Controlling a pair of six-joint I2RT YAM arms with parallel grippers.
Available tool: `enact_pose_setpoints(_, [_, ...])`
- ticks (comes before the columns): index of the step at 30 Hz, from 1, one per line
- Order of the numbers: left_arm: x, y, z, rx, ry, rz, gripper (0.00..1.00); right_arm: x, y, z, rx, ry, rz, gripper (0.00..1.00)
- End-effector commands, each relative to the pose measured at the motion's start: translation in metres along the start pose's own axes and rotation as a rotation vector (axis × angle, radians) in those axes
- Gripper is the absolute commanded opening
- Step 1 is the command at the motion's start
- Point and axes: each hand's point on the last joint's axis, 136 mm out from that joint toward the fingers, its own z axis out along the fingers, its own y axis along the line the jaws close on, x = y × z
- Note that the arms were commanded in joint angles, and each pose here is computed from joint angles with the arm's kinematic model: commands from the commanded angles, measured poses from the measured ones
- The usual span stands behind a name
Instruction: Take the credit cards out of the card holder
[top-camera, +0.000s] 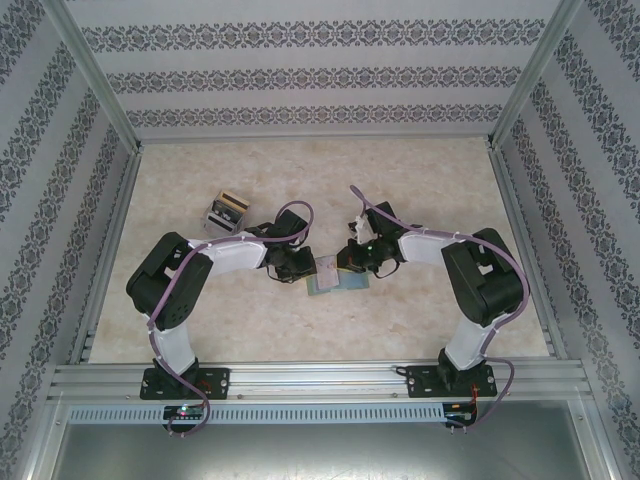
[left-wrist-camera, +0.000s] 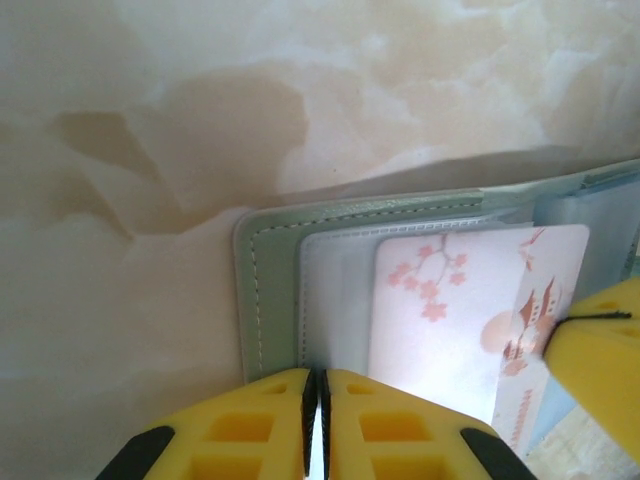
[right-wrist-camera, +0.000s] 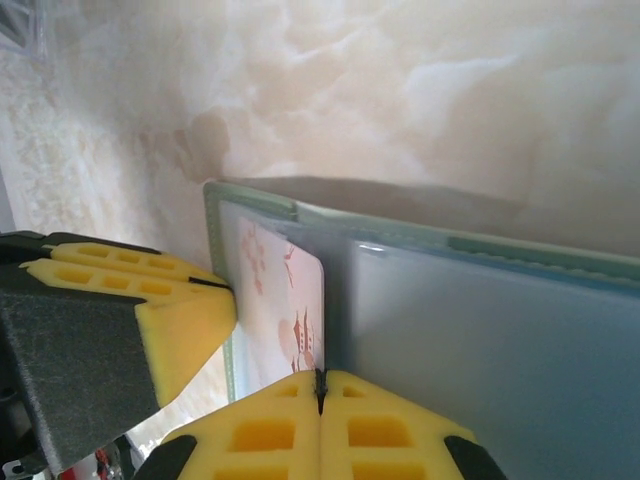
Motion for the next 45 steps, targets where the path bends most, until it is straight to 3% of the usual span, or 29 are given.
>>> enact_pose_setpoints(1, [0.011,0.023,0.009,-0.092,0.024,0.007,0.14,-0.005,-0.003,-0.004,0.017,-0.035,-0.023,0.03])
enact_pose_setpoints(5, [0.011,0.022,0.009,-0.089,0.023,0.012,0.13,-0.002,-0.001,-0.001,0.003,-0.017,-0.020,0.06])
enact_pose_setpoints(9, [0.009,0.021,0.010,-0.094,0.027,0.011,0.12,0.003,0.005,0.005,-0.018,0.019,-0.029,0.21])
enact_pose_setpoints(12, [0.011,0.025,0.012,-0.113,0.036,-0.004,0.10,0.006,0.004,0.009,-0.013,0.037,-0.031,0.25])
enact_pose_setpoints(21, [0.011,0.028,0.012,-0.123,0.036,-0.012,0.10,0.009,0.001,0.015,-0.003,0.058,-0.028,0.27])
enact_pose_setpoints(25, [0.011,0.028,0.012,-0.126,0.036,-0.010,0.10,0.008,0.001,0.016,-0.002,0.056,-0.033,0.23])
enact_pose_setpoints(32, [0.010,0.029,0.008,-0.137,0.027,-0.006,0.09,0.001,-0.005,0.006,0.024,-0.001,-0.023,0.07])
enact_pose_setpoints(39, [0.007,0.026,0.004,-0.118,0.017,-0.022,0.10,-0.016,-0.007,-0.024,0.032,-0.175,-0.076,0.00])
enact_pose_setpoints(45, [-0.003,0.010,-0.009,-0.076,-0.022,0.008,0.15,-0.023,0.004,-0.053,0.022,-0.309,-0.143,0.00])
